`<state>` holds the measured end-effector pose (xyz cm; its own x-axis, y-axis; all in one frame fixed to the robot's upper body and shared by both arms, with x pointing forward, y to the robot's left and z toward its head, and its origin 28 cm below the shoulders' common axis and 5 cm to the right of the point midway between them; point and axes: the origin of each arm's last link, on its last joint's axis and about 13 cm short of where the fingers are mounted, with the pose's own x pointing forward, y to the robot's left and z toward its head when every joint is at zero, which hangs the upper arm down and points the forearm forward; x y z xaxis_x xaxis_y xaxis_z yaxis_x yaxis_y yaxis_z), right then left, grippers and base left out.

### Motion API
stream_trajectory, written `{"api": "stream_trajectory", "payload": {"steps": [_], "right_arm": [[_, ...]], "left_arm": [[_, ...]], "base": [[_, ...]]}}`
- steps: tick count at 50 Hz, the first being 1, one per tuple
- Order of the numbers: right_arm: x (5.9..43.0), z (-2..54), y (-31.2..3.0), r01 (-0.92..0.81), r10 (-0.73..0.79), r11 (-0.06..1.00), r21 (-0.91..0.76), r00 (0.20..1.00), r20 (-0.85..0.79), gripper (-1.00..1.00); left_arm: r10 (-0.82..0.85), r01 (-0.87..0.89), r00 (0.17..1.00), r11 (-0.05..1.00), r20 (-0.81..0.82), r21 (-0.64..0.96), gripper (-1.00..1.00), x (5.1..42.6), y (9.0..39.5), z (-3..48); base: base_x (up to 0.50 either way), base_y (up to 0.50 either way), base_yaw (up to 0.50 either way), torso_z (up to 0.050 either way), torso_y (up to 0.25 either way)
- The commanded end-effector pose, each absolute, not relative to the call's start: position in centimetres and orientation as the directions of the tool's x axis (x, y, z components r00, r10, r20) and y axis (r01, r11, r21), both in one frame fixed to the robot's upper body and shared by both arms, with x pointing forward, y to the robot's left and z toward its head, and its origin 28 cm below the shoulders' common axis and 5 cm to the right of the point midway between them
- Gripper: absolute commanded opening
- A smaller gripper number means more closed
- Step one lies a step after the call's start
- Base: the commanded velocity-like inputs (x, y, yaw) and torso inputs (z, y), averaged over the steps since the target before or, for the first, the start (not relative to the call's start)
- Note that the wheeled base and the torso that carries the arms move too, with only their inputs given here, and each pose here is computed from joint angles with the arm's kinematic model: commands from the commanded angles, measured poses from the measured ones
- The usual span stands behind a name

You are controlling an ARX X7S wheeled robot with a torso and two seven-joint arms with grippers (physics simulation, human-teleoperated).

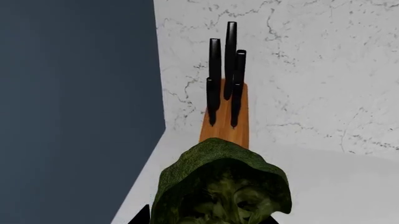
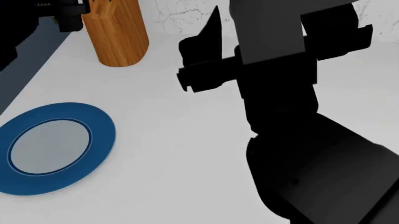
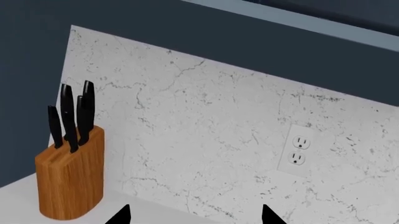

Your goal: Pick the broccoli from the top rack in the oven and place it on the plate on the counter.

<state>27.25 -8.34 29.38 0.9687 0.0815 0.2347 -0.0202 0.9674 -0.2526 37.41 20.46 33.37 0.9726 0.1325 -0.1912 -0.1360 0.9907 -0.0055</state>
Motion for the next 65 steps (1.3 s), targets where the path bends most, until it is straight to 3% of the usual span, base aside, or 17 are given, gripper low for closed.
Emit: {"api": "stream_trajectory", "payload": {"steps": [1, 26, 32, 47, 65], "right_arm": [[27.3, 29.7, -8.1, -0.022, 0.084, 0.968, -0.25, 0.967, 0.24, 1.0], [27.5, 29.4, -8.0, -0.006, 0.064, 0.964, -0.265, 0.976, 0.209, 1.0], [27.0, 28.7, -8.4, -0.001, 0.055, 0.968, -0.251, 0.977, 0.207, 1.0], [27.2, 28.3, -8.5, -0.006, 0.058, 0.968, -0.25, 0.978, 0.2, 1.0], [27.4, 28.2, -8.5, -0.009, 0.061, 0.969, -0.248, 0.978, 0.201, 1.0]], "left_arm": [[0.154, -0.159, 0.968, 0.987, -0.197, -0.009, -1.0, 35.7, 20.7, 32.3], [0.157, -0.16, 0.97, 0.987, -0.184, -0.004, -1.0, 34.8, 20.9, 32.0], [0.193, -0.189, 0.958, 0.981, -0.212, 0.038, -1.0, 33.2, 20.6, 30.0], [0.228, -0.218, 0.97, 0.97, -0.085, 0.112, -1.0, 27.6, 20.5, 29.5], [0.217, -0.196, 0.961, 0.972, -0.17, 0.132, -1.0, 29.2, 20.6, 27.1]], "base": [[0.0, 0.0, 0.0, 0.0, 0.0], [0.0, 0.0, 0.0, 0.0, 0.0], [0.0, 0.0, 0.0, 0.0, 0.0], [0.0, 0.0, 0.0, 0.0, 0.001], [0.0, 0.0, 0.0, 0.0, 0.001]]}}
